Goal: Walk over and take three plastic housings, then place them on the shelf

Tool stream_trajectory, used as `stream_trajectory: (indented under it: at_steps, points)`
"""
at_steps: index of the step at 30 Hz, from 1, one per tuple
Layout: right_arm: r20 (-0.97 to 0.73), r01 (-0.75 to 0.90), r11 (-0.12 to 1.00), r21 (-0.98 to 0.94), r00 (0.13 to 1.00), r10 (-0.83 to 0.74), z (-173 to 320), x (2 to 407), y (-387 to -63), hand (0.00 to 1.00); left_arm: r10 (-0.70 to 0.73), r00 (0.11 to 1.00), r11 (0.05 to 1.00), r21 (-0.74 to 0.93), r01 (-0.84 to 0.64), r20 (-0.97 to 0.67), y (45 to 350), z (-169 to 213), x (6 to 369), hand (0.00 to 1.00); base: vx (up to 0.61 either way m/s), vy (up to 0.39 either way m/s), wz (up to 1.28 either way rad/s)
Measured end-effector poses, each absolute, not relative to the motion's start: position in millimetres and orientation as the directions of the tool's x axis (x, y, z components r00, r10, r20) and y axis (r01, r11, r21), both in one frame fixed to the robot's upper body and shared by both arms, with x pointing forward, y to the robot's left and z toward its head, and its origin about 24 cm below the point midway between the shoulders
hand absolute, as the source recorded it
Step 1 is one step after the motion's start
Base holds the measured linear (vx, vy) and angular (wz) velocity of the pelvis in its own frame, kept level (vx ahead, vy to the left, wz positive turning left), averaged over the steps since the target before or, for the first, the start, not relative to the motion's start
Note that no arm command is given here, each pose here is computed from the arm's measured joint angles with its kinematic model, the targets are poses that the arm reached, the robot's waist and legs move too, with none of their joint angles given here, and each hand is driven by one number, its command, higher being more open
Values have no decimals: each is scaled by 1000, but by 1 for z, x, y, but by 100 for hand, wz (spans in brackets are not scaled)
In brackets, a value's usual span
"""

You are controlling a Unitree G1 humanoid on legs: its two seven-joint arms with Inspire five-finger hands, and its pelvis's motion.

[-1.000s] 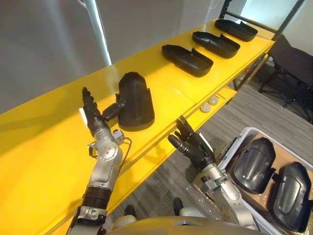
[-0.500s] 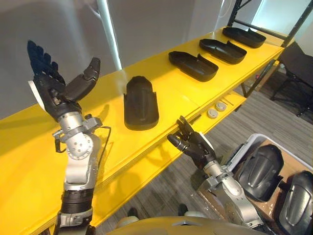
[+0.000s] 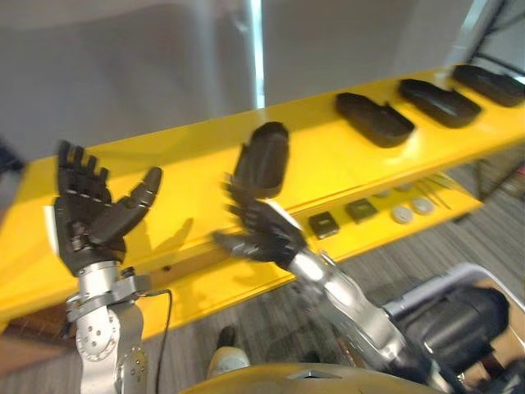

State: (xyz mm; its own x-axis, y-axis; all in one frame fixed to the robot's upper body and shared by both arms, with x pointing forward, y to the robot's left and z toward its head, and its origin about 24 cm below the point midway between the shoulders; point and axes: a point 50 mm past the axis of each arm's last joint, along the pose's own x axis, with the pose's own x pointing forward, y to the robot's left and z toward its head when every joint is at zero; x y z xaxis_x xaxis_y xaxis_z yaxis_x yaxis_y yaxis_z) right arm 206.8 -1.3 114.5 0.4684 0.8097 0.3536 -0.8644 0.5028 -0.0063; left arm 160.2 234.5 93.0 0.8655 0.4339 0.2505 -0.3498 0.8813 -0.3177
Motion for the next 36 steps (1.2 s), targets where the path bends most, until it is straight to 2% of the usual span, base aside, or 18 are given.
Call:
stream_trajectory:
  at_steps: [1, 4, 7, 9, 11, 12, 15, 20, 25, 36]
  points:
    - [433, -874, 482, -52, 415, 800, 137, 206, 10, 100, 453, 865, 857, -375, -355, 216, 236, 85, 153, 100, -6, 22, 134]
    - [449, -858, 513, -22, 450, 772, 142, 211, 13, 100, 501, 846, 833, -367, -414, 181, 247, 76, 142, 100, 18, 2, 81]
    - [326, -787, 617, 12, 586, 742, 119, 229, -3, 100, 524, 841, 816, -363, -450, 136, 252, 68, 130, 100, 10, 62, 0]
    - [162, -681, 729, 66, 729, 666, 85, 240, -32, 100, 519, 847, 815, -364, -450, 117, 250, 63, 131, 100, -95, 53, -36]
    - [76, -593, 794, 134, 805, 589, 64, 239, -61, 100, 499, 860, 827, -351, -438, 103, 248, 61, 131, 100, -2, 83, -23]
    - [43, -548, 820, 163, 835, 549, 56, 239, -81, 100, 504, 860, 821, -353, -448, 81, 247, 57, 131, 100, 25, 77, -35]
    - [67, -460, 857, 234, 887, 457, 59, 244, -115, 100, 521, 850, 810, -359, -465, 74, 248, 54, 132, 100, -4, -3, -53]
    - [181, -440, 858, 264, 897, 404, 70, 243, -121, 100, 503, 861, 813, -381, -441, 76, 241, 54, 136, 100, 92, -27, -12]
    - [315, -490, 840, 232, 855, 412, 94, 240, -118, 100, 502, 859, 818, -377, -434, 101, 240, 57, 139, 100, 89, 7, 6]
    - [349, -493, 838, 234, 847, 401, 100, 243, -116, 100, 487, 859, 834, -373, -406, 155, 238, 66, 149, 100, 38, 68, 2]
